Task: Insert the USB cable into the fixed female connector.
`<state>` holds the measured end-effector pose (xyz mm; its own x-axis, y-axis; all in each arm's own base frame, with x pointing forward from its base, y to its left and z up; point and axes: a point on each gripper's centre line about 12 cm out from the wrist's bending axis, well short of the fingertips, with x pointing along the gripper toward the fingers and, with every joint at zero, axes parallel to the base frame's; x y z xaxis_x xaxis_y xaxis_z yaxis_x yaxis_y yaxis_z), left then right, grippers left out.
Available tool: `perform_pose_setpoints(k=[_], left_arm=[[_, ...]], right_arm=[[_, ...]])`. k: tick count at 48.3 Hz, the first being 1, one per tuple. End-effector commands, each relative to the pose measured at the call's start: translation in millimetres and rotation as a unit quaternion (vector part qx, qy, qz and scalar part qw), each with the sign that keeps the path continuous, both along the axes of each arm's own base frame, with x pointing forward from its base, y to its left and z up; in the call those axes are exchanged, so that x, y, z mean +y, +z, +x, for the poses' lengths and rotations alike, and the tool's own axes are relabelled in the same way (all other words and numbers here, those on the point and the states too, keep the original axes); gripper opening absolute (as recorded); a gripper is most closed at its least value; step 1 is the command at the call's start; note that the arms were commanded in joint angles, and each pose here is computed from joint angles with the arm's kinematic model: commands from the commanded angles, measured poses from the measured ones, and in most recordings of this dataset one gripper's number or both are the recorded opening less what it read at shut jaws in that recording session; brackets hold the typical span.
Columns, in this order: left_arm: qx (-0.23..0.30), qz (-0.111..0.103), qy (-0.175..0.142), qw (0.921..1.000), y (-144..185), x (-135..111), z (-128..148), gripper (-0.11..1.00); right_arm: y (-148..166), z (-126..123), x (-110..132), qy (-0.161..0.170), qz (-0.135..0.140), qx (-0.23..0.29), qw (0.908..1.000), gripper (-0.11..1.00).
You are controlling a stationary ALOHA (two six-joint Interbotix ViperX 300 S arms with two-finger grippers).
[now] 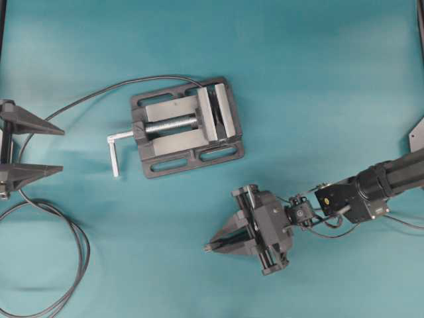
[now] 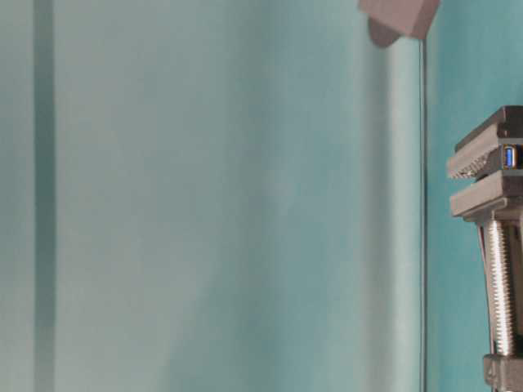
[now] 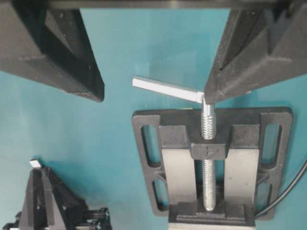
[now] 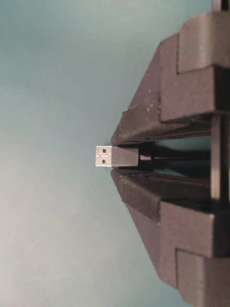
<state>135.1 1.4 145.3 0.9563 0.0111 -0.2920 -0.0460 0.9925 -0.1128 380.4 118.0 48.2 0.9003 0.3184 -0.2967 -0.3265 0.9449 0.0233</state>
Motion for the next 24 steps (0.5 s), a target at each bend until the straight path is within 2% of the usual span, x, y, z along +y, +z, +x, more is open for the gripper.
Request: perform_pose_setpoints(k=[1, 14, 24], left_arm=[[-0.01, 0.004, 0.0, 0.9999, 4.7, 0.3, 2.1, 1.0], [-0.01, 0.004, 0.0, 0.9999, 4.7, 0.3, 2.1, 1.0], [-0.01, 0.002, 0.001, 0.9999, 4.7, 0.3, 2.1, 1.0]], right_arm=[[20.1, 4.2, 1.3, -0.007, 0.011, -0.025, 0.9996, 0.22], [28.4, 0.1, 0.9, -0.027, 0.022, -0.025, 0.9991, 0.22], [34.4, -3.7, -2.1, -0.096, 0.047, -0.022, 0.994, 0.22]])
